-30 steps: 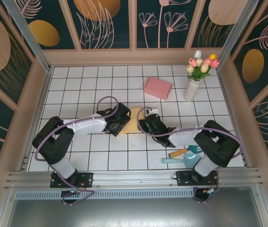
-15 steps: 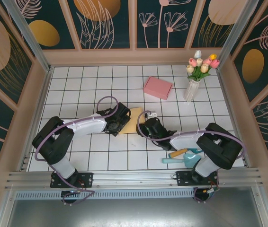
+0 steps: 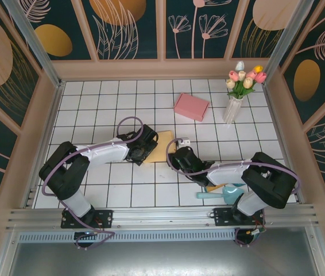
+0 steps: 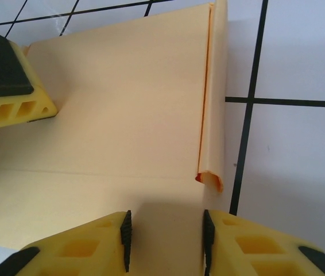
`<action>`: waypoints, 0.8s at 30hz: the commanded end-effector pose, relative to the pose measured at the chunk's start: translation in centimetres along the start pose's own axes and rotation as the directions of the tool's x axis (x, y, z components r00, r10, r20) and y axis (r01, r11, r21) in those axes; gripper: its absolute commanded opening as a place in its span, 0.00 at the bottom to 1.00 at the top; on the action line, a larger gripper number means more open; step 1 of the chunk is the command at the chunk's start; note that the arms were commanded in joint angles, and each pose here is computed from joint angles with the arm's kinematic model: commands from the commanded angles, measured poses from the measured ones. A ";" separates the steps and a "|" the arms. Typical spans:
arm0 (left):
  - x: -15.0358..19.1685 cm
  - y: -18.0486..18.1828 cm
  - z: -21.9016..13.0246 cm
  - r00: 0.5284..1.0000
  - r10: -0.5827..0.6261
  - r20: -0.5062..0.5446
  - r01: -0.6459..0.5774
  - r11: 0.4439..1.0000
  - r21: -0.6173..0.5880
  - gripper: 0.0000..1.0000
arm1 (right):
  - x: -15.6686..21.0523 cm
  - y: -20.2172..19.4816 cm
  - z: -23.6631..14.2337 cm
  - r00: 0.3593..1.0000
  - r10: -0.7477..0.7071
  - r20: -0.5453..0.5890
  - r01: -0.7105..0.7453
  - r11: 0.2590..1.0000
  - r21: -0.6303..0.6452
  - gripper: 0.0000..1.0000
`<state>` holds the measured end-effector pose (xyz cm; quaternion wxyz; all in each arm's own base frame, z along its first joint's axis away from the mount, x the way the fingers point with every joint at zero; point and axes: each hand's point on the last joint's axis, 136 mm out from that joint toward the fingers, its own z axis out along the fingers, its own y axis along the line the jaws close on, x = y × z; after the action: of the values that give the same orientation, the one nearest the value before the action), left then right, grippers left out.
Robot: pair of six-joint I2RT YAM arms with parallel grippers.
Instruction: Fold the paper box
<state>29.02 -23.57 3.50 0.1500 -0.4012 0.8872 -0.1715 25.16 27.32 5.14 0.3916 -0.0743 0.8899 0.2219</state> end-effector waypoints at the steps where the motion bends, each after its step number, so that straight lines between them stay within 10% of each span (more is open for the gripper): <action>1: -1.2 2.8 1.0 0.999 -0.012 0.045 0.017 0.995 -0.098 0.78 | 2.5 -0.2 -0.5 0.996 -0.042 -0.078 0.042 0.999 -0.003 0.38; 24: -1.6 3.6 1.0 0.998 0.019 0.059 -0.011 0.991 -0.136 0.79 | 3.2 -2.1 0.4 0.997 -0.054 -0.050 0.056 0.998 0.038 0.31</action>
<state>29.09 -23.52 3.52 0.1517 -0.3971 0.8889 -0.1707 25.08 26.72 4.37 0.4038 -0.0746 0.8861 0.2149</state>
